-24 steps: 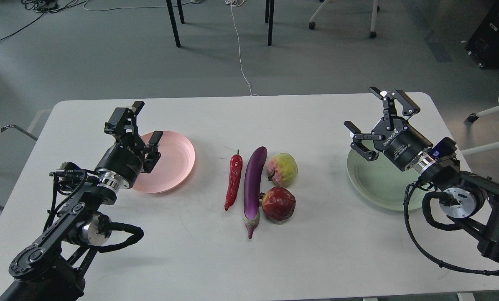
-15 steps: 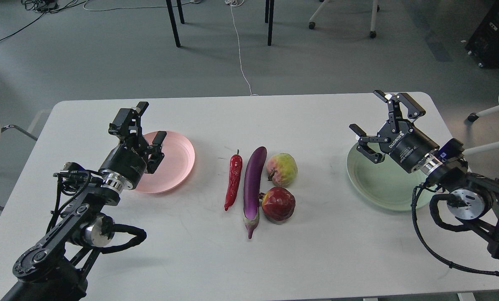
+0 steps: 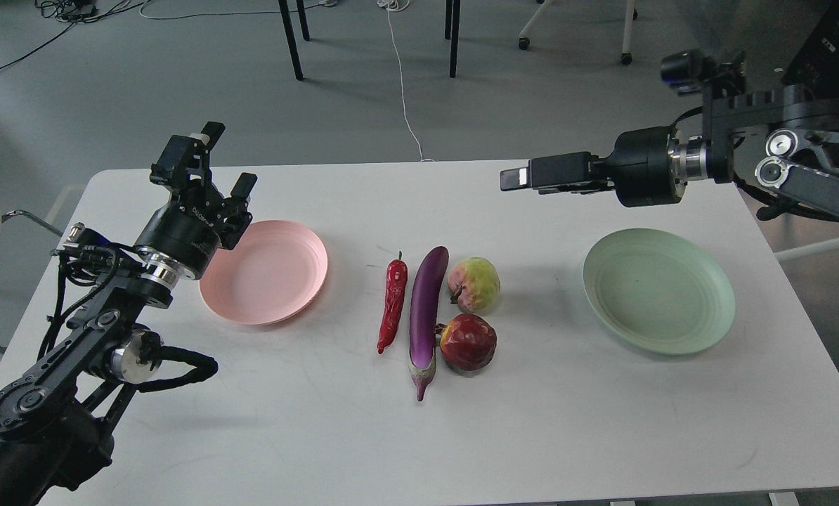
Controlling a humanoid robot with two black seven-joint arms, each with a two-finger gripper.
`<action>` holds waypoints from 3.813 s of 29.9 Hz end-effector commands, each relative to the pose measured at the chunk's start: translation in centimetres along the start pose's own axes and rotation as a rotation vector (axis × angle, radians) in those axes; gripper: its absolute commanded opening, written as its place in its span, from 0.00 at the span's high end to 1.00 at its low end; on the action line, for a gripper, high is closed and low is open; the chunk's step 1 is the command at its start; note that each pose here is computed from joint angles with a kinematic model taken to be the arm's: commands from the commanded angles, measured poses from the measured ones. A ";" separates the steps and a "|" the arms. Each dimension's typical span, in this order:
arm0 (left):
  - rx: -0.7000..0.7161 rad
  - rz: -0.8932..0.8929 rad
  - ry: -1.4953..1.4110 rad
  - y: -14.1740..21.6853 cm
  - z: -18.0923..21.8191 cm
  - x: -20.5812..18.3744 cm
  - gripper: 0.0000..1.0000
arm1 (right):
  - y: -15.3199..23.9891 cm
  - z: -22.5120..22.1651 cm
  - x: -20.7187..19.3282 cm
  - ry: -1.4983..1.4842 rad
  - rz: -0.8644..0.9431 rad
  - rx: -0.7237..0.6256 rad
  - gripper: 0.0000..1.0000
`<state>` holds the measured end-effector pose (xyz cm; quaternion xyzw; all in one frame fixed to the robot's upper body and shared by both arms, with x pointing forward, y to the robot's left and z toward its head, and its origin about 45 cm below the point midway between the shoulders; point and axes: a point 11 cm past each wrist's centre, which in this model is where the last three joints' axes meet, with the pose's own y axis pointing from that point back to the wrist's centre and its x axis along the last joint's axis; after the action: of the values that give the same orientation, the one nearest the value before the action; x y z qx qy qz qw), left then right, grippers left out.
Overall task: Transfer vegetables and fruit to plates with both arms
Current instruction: 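Move the right gripper over the peach beside the eggplant, then grasp the peach with the right gripper and lift it, then lower the peach onto the green plate and open the right gripper, then reach the right gripper to the red apple and grasp it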
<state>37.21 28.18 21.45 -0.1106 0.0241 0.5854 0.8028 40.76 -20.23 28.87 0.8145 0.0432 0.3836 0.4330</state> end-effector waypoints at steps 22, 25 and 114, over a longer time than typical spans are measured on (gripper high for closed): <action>-0.010 -0.015 0.018 0.6 -0.1 -1.1 0.02 | -11.2 0.0 -2.5 0.332 -0.124 -0.086 0.05; -0.022 -0.015 0.020 0.6 0.1 -1.0 0.02 | -11.7 0.2 -2.8 0.325 -0.122 -0.092 0.05; -0.033 -0.047 0.034 0.1 0.0 -2.3 0.02 | 3.8 -0.8 -4.9 0.260 0.040 -0.019 0.01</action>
<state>36.35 25.96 21.76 -0.1351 0.0267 0.5648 0.8136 36.67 -26.23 29.64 0.7416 0.0564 0.5007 0.4428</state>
